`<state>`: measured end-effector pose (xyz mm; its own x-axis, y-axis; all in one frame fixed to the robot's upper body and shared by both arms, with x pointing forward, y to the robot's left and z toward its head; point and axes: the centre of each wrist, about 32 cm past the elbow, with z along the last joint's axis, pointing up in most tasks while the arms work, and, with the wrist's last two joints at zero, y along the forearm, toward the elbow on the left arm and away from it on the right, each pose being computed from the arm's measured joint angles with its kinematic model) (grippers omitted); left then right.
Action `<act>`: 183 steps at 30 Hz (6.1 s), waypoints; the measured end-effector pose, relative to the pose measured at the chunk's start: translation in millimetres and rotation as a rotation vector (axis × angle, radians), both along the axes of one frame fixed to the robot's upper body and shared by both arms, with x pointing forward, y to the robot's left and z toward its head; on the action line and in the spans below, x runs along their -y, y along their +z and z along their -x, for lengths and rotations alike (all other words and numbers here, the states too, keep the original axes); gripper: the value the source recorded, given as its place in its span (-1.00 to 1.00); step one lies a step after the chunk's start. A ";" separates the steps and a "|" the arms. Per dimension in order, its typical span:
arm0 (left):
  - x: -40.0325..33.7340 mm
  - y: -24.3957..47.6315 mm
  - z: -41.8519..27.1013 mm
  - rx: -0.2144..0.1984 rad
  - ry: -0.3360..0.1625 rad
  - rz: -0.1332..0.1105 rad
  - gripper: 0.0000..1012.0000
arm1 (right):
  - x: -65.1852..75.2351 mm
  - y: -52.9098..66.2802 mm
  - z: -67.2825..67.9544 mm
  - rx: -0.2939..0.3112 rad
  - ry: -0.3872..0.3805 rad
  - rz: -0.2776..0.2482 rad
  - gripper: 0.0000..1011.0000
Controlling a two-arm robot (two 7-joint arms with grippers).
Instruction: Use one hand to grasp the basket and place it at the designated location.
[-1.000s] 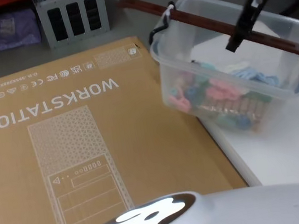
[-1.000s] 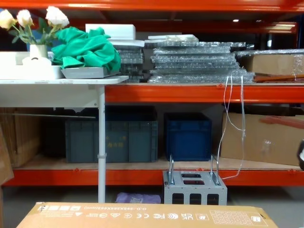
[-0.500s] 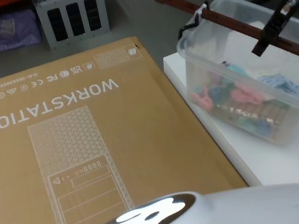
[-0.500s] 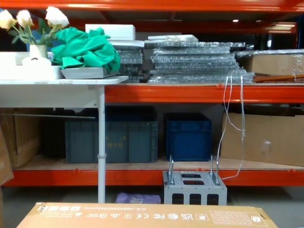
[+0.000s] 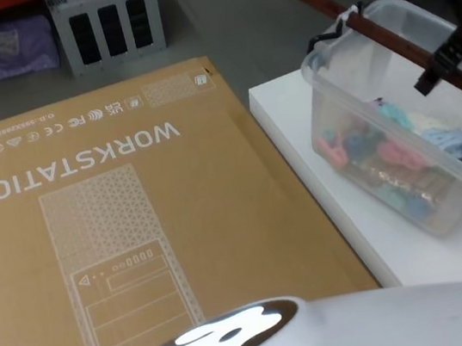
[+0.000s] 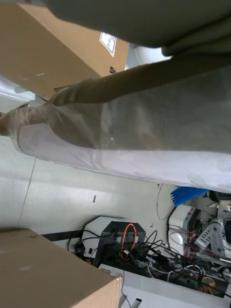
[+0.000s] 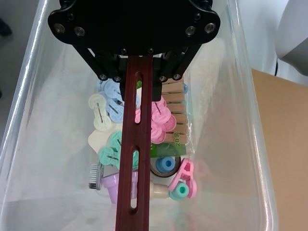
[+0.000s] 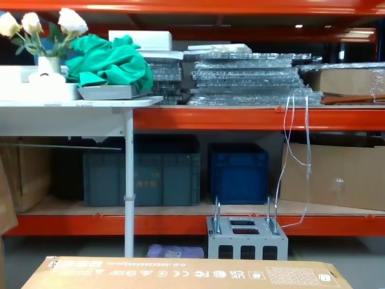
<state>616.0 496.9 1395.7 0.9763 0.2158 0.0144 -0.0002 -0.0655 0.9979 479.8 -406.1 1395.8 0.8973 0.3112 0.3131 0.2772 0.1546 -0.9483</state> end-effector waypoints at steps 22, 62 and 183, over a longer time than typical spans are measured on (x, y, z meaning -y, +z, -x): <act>0.1 0.0 0.0 0.000 0.000 0.000 -1.00 | 14.7 -19.5 27.4 0.016 -0.094 -0.029 -0.54; 0.1 0.0 0.0 0.000 0.000 0.000 -1.00 | 25.4 -69.0 42.6 0.030 -0.119 -0.114 -0.14; 0.1 0.0 0.0 0.000 0.000 0.000 -1.00 | -27.5 17.0 111.7 0.404 -0.046 0.026 0.98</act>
<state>616.0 496.9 1395.7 0.9764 0.2156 0.0144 -0.0002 -0.0655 0.9979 368.2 -378.5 1412.8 0.7167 0.2862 0.6359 0.6346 0.1103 -0.7649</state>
